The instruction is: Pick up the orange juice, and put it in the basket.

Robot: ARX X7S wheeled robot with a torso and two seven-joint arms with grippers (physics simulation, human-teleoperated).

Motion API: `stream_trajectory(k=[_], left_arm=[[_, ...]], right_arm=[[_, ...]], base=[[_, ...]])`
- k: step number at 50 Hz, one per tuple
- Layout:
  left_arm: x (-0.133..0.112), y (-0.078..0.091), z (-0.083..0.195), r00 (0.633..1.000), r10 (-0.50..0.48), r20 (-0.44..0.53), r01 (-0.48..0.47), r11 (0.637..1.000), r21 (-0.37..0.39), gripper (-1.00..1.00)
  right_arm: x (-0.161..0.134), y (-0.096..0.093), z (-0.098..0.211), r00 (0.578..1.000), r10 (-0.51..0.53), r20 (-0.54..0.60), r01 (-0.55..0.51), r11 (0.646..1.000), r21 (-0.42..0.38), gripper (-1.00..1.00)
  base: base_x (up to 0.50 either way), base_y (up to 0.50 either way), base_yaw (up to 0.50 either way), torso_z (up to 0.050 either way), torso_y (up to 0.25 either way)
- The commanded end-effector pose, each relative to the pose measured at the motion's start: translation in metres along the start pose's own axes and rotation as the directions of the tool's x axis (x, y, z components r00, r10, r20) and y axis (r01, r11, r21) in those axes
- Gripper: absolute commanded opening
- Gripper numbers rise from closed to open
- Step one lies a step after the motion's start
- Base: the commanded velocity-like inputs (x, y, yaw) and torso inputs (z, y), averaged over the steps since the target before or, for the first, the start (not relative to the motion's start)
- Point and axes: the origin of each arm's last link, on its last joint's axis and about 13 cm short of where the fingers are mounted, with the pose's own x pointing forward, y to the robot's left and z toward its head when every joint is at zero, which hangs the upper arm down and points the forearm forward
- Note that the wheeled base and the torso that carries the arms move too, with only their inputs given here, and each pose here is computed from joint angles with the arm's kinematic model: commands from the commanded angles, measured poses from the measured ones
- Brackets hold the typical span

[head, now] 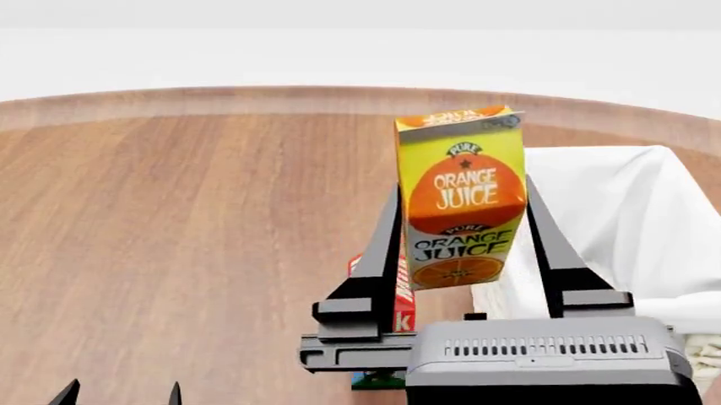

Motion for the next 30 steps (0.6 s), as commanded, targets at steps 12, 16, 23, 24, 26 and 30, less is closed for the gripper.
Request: stream_trajectory(k=[12, 16, 23, 24, 26, 30], left_arm=[[0.000, 0.000, 0.000, 1.000, 0.000, 0.000, 0.000, 1.000, 0.000, 1.00], [0.000, 0.000, 0.000, 1.000, 0.000, 0.000, 0.000, 1.000, 0.000, 1.00], [0.000, 0.000, 0.000, 1.000, 0.000, 0.000, 0.000, 1.000, 0.000, 1.00], [0.000, 0.000, 0.000, 1.000, 0.000, 0.000, 0.000, 1.000, 0.000, 1.00], [0.000, 0.000, 0.000, 1.000, 0.000, 0.000, 0.000, 1.000, 0.000, 1.00], [0.000, 0.000, 0.000, 1.000, 0.000, 0.000, 0.000, 1.000, 0.000, 1.00]], right_arm=[[0.020, -0.021, 0.002, 0.994, -0.110, 0.018, 0.110, 0.993, -0.031, -1.00], [0.024, -0.024, 0.002, 0.993, -0.115, 0.018, 0.116, 0.993, -0.032, -1.00], [0.032, -0.031, -0.001, 0.987, -0.157, 0.015, 0.157, 0.987, -0.029, -1.00], [0.032, -0.031, -0.001, 0.988, -0.157, 0.015, 0.157, 0.987, -0.031, -1.00], [0.034, -0.033, -0.003, 0.986, -0.164, 0.010, 0.164, 0.986, -0.034, -1.00], [0.039, -0.036, -0.007, 0.982, -0.189, 0.003, 0.189, 0.981, -0.032, -1.00]], base=[[0.00, 0.00, 0.00, 0.000, 0.001], [0.00, 0.00, 0.00, 0.000, 0.000], [0.00, 0.00, 0.00, 0.001, 0.000], [0.00, 0.00, 0.00, 0.000, 0.000], [0.00, 0.00, 0.00, 0.000, 0.000], [0.00, 0.00, 0.00, 0.000, 0.003]])
